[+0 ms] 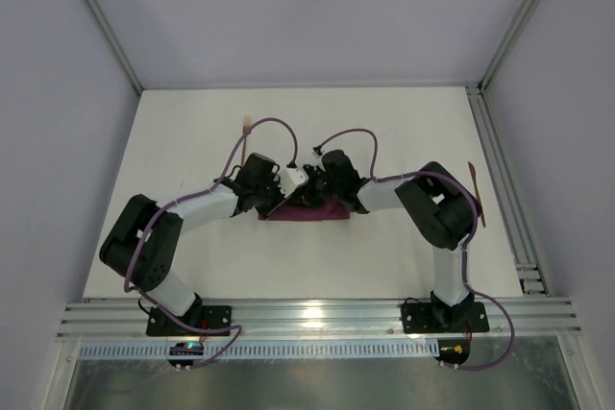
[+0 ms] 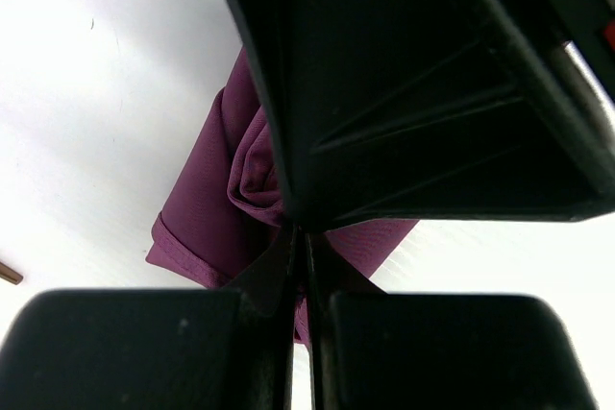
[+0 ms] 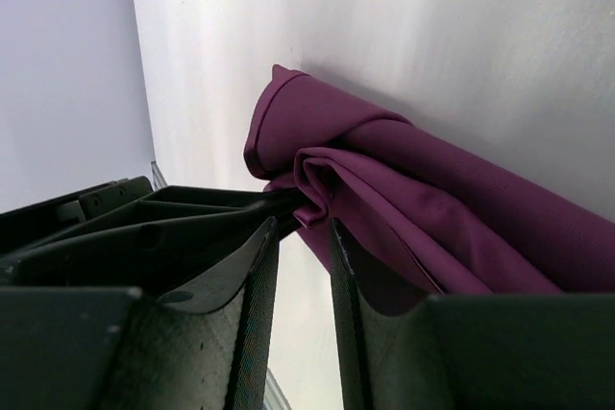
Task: Fold the napkin into a case and place the utensils inside
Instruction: Stuff the top corner of the smaller-rectangle-folded napkin into the folded napkin.
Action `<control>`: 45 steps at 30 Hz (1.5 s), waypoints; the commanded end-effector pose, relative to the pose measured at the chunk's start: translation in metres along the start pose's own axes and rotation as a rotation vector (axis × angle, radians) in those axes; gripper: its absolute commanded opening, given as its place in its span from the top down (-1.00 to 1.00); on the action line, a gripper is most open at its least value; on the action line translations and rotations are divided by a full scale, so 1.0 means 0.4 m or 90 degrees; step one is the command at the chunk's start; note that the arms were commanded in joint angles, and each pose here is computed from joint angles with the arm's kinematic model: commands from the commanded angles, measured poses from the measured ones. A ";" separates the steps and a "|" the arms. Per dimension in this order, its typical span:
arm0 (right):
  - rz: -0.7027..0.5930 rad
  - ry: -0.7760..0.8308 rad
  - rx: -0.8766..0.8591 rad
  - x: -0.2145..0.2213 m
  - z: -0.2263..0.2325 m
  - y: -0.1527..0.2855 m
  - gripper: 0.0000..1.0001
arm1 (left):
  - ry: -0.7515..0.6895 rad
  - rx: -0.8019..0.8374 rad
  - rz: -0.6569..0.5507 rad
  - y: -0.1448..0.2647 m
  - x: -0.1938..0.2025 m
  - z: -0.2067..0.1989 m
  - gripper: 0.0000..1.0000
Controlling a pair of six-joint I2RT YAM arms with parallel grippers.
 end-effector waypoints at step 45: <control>-0.032 -0.082 0.006 0.009 -0.045 -0.094 0.94 | 0.058 0.039 -0.097 0.210 -0.124 0.013 -0.37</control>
Point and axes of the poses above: each gripper's point midway between its finger pads, its own y axis back along the fingers, its own z axis along the line the jaws close on, x = y × z, the point moved 1 cm from there along y, back along the fingers, and after that the axes turned 2 degrees about y, right-handed, at the moved point
